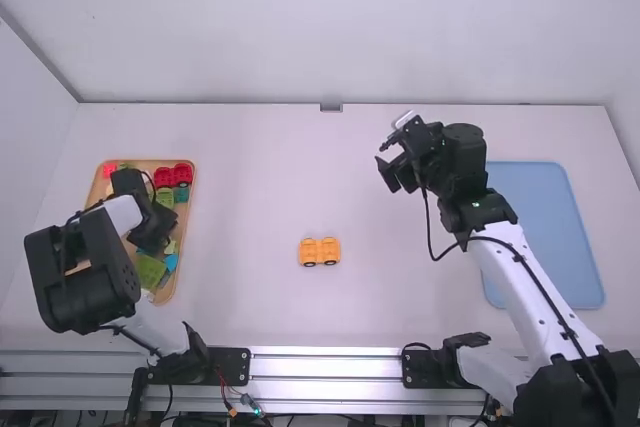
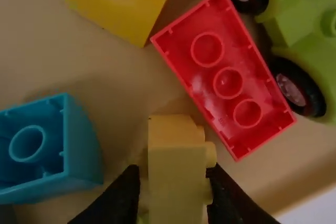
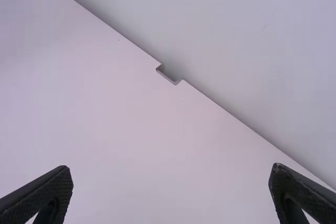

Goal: Assemble lego blocks to make yellow taxi

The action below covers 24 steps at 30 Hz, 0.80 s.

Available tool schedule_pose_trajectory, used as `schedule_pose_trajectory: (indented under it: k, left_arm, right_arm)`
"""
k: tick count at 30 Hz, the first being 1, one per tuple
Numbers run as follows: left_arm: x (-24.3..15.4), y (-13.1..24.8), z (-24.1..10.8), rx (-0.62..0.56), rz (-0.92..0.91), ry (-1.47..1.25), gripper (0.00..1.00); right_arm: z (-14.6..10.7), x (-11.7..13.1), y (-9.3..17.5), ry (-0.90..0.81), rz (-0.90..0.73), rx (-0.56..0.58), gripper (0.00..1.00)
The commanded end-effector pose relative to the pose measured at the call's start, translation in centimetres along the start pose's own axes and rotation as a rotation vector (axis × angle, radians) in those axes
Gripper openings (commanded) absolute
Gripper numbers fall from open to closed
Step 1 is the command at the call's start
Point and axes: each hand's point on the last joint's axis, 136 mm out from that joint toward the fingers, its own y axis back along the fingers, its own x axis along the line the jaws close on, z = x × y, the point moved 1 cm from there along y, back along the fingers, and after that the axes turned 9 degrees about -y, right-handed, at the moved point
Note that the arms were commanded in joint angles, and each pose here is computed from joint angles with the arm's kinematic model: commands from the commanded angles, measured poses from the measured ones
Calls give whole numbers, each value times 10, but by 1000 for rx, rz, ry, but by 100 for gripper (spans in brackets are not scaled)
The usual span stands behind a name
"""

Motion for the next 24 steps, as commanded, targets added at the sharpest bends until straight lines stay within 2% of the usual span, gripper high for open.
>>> schedule_pose_trajectory:
  k: [1,3,7,12,15,17,18,20,24]
  left_arm:
    - [-1,5,0,-14,-5,-5,27]
    - [-1,5,-2,-8,-3,-6,22]
    - [-1,5,-1,-10,-3,-6,17]
    - [-6,12,9,-58,-28,-72,19]
    - [-15,29,20,-117,-72,-112,19]
    - [-33,51,27,-172,-178,-197,17]
    - [-42,63,29,-199,-231,-242,8]
    - [-56,86,30,-249,-312,-314,3]
    - [-82,126,19,-338,-430,-449,4]
  right_arm:
    - [14,-3,2,7,-6,-26,98]
    - [13,-3,2,7,-5,-24,99]
    - [13,-3,2,6,-5,-24,99]
    - [14,-2,2,-48,0,-26,98]
    - [23,2,3,-129,33,-66,99]
    - [35,13,5,-182,115,-115,99]
    - [40,20,6,-192,165,-136,99]
    - [49,31,10,-203,245,-174,99]
    - [60,43,9,-281,356,-212,99]
